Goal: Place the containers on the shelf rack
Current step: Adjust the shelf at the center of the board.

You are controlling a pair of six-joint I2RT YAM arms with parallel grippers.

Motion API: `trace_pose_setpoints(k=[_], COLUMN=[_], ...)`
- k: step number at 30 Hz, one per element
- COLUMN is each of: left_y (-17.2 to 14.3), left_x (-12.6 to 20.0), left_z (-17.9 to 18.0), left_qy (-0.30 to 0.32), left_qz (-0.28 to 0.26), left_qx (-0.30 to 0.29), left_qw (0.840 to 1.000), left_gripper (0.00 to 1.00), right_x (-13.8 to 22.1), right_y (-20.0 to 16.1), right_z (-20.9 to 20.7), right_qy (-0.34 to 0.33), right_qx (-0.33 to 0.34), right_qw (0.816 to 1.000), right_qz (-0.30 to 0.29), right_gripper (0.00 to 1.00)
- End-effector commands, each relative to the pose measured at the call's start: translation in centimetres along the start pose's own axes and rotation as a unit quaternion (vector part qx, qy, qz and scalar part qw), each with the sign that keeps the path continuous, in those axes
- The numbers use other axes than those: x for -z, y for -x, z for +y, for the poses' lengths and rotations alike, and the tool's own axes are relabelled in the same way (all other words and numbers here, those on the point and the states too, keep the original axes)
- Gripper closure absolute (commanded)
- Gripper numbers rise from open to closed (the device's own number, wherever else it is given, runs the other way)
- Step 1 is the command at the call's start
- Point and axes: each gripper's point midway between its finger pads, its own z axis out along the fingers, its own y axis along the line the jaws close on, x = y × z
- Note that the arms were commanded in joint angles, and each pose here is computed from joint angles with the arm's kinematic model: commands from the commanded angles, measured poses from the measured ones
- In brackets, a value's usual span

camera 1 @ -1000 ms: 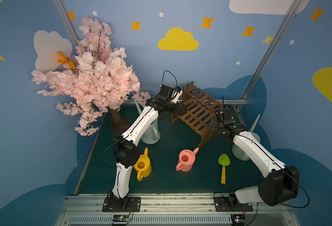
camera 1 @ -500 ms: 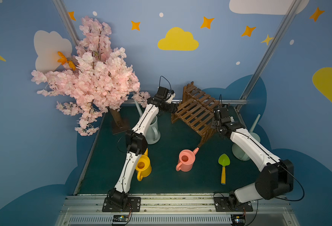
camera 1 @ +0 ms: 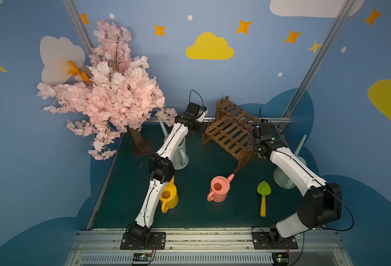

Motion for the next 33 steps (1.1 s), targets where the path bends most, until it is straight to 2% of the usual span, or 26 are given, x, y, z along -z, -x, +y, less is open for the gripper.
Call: trace_pose_setpoints(k=[1, 4, 9, 14, 20, 27, 33], left_y=[0.7, 0.9, 0.8, 0.8, 1.2, 0.7, -0.7], left_x=[-1.0, -1.5, -2.5, -3.3, -3.8, -3.7, -2.6], left_z=[-2.8, -2.9, -2.2, -1.8, -2.7, -2.9, -2.7], left_qy=[-0.028, -0.019, 0.001, -0.002, -0.030, -0.027, -0.006], left_qz=[-0.018, -0.026, -0.033, -0.039, -0.055, -0.047, -0.022], left_qx=[-0.038, -0.063, -0.081, -0.090, -0.110, -0.125, -0.126], left_qw=[0.999, 0.998, 0.996, 0.995, 0.992, 0.991, 0.992], left_gripper=[0.75, 0.76, 0.66, 0.66, 0.78, 0.96, 0.98], right_x=[-1.1, -1.5, -2.0, -2.3, -2.6, -2.6, -2.5], right_y=[-1.3, -1.4, -1.8, -2.1, -2.0, -1.9, -1.7], right_z=[0.1, 0.0, 0.1, 0.1, 0.3, 0.4, 0.7], right_qy=[0.006, 0.006, 0.006, 0.003, 0.006, 0.008, 0.013], right_qx=[0.008, 0.009, 0.008, 0.008, 0.012, 0.014, 0.015], right_qw=[0.999, 0.999, 0.999, 0.998, 0.998, 0.998, 0.998], right_qz=[0.033, 0.038, 0.047, 0.056, 0.059, 0.063, 0.064], right_gripper=[0.59, 0.60, 0.61, 0.61, 0.64, 0.68, 0.70])
